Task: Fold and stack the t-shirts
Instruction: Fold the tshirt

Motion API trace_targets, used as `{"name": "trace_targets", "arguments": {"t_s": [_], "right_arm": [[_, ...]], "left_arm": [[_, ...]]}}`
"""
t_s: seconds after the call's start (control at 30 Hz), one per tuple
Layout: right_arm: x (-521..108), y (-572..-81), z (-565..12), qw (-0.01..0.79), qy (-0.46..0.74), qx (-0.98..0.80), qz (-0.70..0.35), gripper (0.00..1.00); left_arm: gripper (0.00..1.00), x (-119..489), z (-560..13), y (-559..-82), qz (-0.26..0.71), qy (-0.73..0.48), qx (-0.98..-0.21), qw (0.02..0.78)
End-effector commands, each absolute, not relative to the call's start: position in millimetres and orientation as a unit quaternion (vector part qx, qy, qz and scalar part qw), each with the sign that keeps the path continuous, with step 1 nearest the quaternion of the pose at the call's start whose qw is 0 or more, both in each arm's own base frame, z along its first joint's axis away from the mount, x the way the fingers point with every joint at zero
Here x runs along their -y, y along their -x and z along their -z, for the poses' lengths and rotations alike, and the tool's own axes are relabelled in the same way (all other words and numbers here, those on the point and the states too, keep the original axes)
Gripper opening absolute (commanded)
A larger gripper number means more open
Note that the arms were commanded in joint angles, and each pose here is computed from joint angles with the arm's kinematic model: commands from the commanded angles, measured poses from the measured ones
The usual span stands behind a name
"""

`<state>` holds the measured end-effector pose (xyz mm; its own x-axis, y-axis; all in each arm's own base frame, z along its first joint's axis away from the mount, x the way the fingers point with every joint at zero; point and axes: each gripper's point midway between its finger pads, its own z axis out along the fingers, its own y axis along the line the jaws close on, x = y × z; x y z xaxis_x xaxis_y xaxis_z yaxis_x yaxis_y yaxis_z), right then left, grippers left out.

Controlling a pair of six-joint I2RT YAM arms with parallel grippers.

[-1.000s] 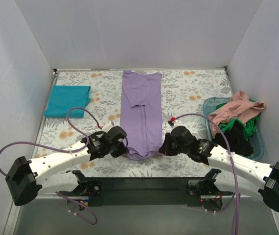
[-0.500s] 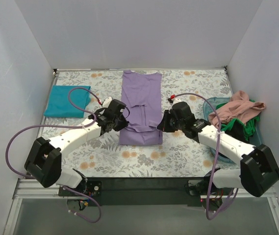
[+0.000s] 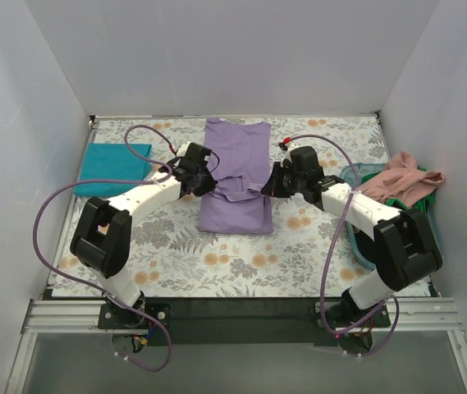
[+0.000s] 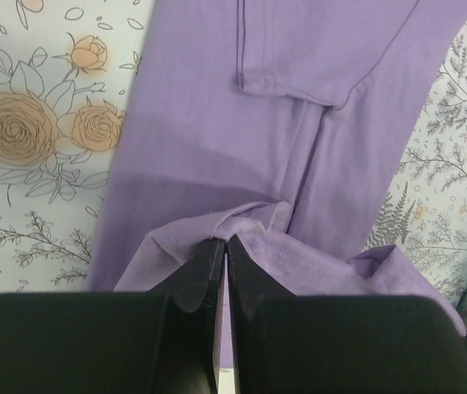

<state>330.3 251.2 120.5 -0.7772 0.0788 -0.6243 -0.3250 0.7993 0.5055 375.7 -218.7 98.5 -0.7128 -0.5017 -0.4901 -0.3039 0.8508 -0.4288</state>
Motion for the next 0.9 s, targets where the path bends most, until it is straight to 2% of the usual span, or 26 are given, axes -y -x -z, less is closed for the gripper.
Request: {"name": "trace_targets", "arguments": {"t_s": [0.0, 0.27, 0.57, 0.67, 0.7, 0.73, 0.77, 0.8, 0.83, 0.87], "right_arm": [[-261, -356, -140, 0.356, 0.088, -0.869, -0.333, 0.01], [-267, -380, -126, 0.338, 0.073, -0.874, -0.341, 0.01], [-262, -410, -109, 0.338, 0.052, -0.883, -0.323, 0.01], [-259, -419, -108, 0.342, 0.047, -0.883, -0.318, 0.04], [-259, -421, -110, 0.344, 0.047, -0.882, -0.319, 0.11], [-259, -421, -112, 0.344, 0.048, -0.88, -0.323, 0.19], [-259, -420, -114, 0.342, 0.049, -0.88, -0.326, 0.29], [-260, -419, -120, 0.346, 0.053, -0.876, -0.332, 0.54], [-264, -413, -124, 0.339, 0.061, -0.873, -0.345, 0.65], [-265, -411, -129, 0.342, 0.071, -0.87, -0.349, 0.74]], "left_arm": [[0.0, 215, -113, -397, 0.161, 0.217, -0.905, 0.329], [0.0, 213, -85, -416, 0.146, 0.213, -0.919, 0.298], [0.0, 207, -74, -436, 0.131, 0.22, -0.92, 0.298], [0.0, 204, -82, -445, 0.134, 0.221, -0.914, 0.312], [0.0, 205, -85, -447, 0.136, 0.216, -0.914, 0.315], [0.04, 205, -86, -449, 0.138, 0.214, -0.914, 0.315], [0.16, 206, -88, -447, 0.141, 0.211, -0.916, 0.309], [0.29, 208, -93, -449, 0.145, 0.201, -0.917, 0.312], [0.66, 210, -100, -449, 0.151, 0.196, -0.917, 0.313], [0.86, 209, -104, -445, 0.148, 0.196, -0.919, 0.309]]}}
